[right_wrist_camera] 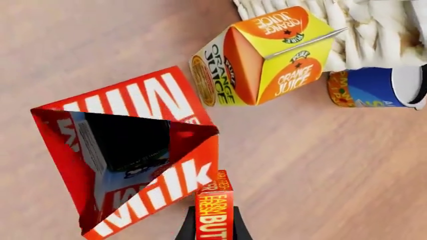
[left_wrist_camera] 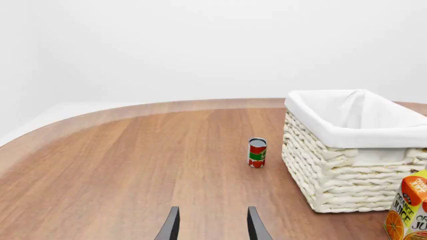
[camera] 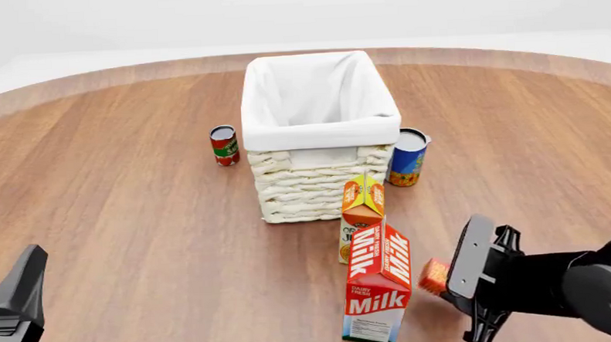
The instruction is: Pick up the butter and put it in the basket.
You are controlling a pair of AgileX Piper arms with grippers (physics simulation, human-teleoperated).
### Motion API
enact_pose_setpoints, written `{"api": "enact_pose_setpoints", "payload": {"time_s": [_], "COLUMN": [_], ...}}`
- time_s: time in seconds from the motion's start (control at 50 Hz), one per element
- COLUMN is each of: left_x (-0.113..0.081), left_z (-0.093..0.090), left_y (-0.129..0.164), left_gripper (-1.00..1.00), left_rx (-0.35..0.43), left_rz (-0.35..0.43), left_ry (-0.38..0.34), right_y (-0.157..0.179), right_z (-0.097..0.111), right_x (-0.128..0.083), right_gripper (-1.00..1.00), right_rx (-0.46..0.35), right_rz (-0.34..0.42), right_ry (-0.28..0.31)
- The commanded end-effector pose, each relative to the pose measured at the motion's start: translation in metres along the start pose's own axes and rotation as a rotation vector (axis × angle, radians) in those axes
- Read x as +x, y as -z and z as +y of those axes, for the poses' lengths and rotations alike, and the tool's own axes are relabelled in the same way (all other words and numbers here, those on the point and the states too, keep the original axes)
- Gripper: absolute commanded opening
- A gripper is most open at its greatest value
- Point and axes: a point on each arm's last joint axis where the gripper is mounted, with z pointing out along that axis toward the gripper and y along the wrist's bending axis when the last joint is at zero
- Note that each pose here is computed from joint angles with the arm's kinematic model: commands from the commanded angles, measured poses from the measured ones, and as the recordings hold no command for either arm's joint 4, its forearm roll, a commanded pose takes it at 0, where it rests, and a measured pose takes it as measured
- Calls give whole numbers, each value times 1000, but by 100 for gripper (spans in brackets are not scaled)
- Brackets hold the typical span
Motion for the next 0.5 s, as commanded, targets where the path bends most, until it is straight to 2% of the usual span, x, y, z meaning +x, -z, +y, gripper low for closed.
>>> {"api": "enact_pose_setpoints", "payload": {"time_s": [0.02,0.32,0.5], "left_x": [0,0,0], "left_z": [0,0,0], "left_y": [0,0,0], "left_gripper": [100,100,100], "left_rx": [0,0,0], "left_rz": [0,0,0], "left_ry": [0,0,0], "right_y": [21,47,66], "right_z": [-5,-5,-4], "right_x": [1,2,-3], "right_gripper": [-100,-100,-100], "right_rx": [46,79,113], "right_rz": [-33,-68,-141], "right_ry": [-38,-64,-99]}}
